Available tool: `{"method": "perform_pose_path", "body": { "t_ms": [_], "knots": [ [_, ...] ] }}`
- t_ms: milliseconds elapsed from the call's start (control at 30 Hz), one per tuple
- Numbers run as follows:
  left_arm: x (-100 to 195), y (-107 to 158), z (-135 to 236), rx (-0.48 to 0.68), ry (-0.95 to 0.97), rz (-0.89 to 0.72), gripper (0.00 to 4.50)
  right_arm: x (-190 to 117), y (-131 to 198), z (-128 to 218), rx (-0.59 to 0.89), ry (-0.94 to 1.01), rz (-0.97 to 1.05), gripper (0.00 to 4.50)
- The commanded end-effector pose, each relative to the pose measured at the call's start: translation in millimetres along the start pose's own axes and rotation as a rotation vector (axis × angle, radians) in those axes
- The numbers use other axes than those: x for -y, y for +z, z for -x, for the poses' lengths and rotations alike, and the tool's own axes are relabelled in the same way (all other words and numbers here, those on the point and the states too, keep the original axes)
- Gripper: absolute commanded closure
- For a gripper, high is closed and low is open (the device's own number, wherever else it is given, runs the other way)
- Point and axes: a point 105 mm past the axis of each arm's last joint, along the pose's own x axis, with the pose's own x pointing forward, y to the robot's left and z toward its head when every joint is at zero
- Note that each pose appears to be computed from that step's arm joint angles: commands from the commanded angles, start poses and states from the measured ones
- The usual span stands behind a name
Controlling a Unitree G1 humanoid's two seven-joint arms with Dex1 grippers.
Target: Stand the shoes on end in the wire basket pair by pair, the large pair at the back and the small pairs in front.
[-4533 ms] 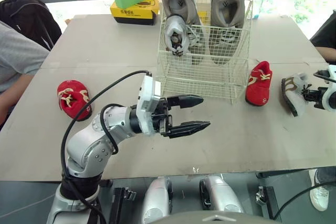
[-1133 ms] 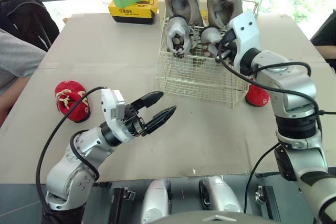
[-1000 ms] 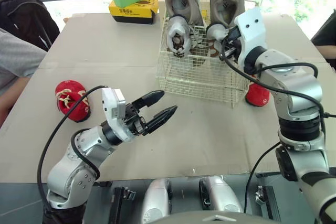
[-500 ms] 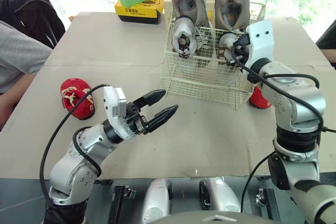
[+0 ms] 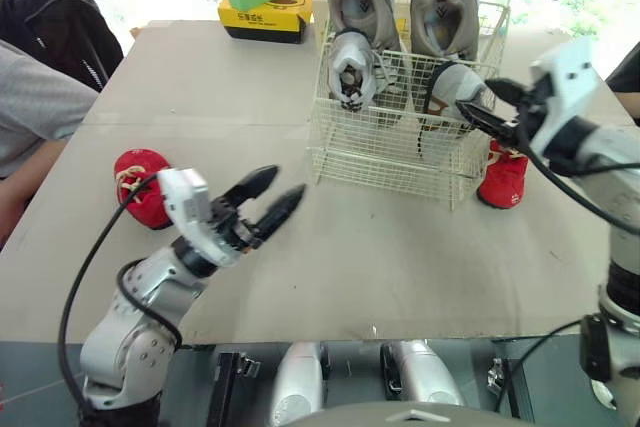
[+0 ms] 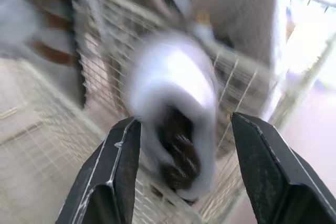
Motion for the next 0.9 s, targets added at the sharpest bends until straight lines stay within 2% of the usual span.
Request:
{"method": "perform_pose_path", "body": {
  "t_ms": [33, 233, 333, 400, 433, 600, 667, 900],
  "knots": [
    [-27.3, 8.9, 22.0, 0.018, 0.224, -0.087, 0.89, -32.9, 35.5, 11.9, 0.180, 0.208, 0.125, 2.02],
    [-63.8, 27.9, 63.1, 0.094, 0.636, -0.178, 0.89, -77.1, 21.4, 2.4, 0.192, 0.431, 0.057, 2.02],
    [-65.2, 32.4, 84.5, 0.078, 0.762, -0.244, 0.89, -94.0, 14.7, -7.3, 0.208, 0.485, 0.029, 1.18],
    [-66.3, 35.0, 98.7, 0.078, 0.859, -0.254, 0.89, -104.0, 13.2, -9.2, 0.224, 0.532, 0.031, 0.27],
    [-66.5, 36.9, 103.1, 0.074, 0.884, -0.272, 0.89, -106.4, 12.5, -10.1, 0.228, 0.542, 0.038, 0.04],
    [-85.5, 26.0, 123.1, -0.036, 1.042, -0.271, 0.89, -122.3, 0.3, -5.6, 0.207, 0.656, 0.070, 0.04],
    [-96.1, 13.4, 124.8, -0.104, 1.071, -0.246, 0.89, -123.5, -2.2, -6.4, 0.208, 0.657, 0.074, 0.04],
    [-118.1, -13.7, 97.6, -0.173, 1.031, -0.213, 0.89, -121.0, -5.6, -11.9, 0.202, 0.634, 0.103, 0.04]
  ]
}}
